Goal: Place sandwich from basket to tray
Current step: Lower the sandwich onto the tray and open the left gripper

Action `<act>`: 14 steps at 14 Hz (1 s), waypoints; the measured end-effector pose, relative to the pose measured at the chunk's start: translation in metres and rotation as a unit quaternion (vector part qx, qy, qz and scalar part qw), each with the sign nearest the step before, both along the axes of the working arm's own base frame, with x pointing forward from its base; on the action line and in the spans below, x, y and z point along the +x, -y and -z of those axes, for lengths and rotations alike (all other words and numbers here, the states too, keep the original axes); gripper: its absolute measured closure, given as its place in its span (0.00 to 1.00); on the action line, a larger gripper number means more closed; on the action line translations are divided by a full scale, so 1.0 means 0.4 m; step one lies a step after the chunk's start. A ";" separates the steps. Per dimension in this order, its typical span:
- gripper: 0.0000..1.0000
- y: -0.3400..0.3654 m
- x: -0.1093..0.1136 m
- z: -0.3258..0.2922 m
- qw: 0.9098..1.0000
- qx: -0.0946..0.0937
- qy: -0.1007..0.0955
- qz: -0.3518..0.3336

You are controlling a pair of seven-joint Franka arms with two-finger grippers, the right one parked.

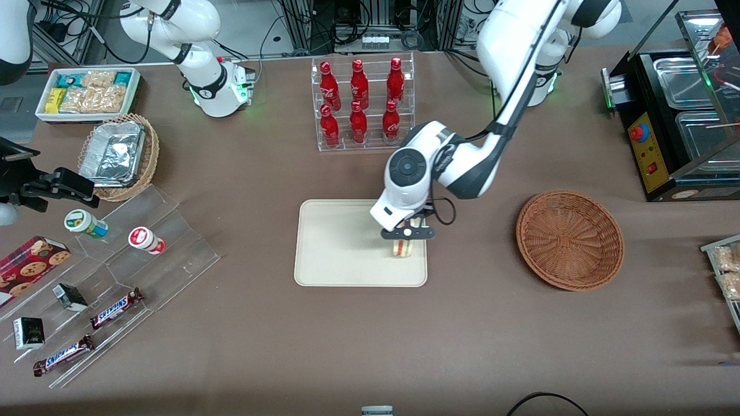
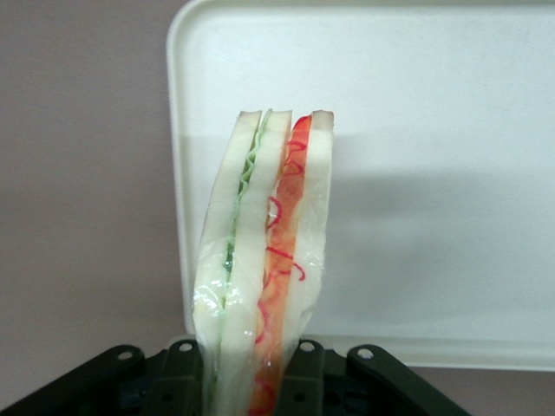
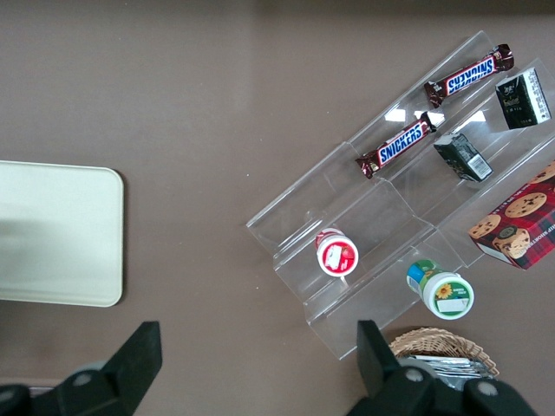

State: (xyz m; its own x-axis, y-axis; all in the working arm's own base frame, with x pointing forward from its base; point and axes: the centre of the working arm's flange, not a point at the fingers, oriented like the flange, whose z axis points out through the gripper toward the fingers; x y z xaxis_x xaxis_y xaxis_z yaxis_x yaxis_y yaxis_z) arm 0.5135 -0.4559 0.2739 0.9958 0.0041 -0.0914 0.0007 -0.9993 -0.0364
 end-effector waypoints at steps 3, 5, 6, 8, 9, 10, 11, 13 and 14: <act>0.74 0.045 -0.013 0.056 1.000 -0.008 0.010 -0.023; 0.74 0.056 -0.015 0.085 0.999 -0.011 0.013 -0.037; 0.74 0.061 -0.016 0.097 0.999 -0.010 0.012 -0.039; 0.74 0.067 -0.018 0.113 0.999 -0.008 0.010 -0.040; 0.69 0.068 -0.017 0.119 0.999 -0.008 0.009 -0.040; 0.69 0.067 -0.016 0.123 0.999 -0.007 0.009 -0.040; 0.64 0.065 -0.014 0.123 0.999 -0.004 0.012 -0.038; 0.44 0.063 -0.006 0.117 0.999 0.003 0.024 -0.028; 0.33 0.063 0.004 0.106 0.999 0.002 0.030 -0.028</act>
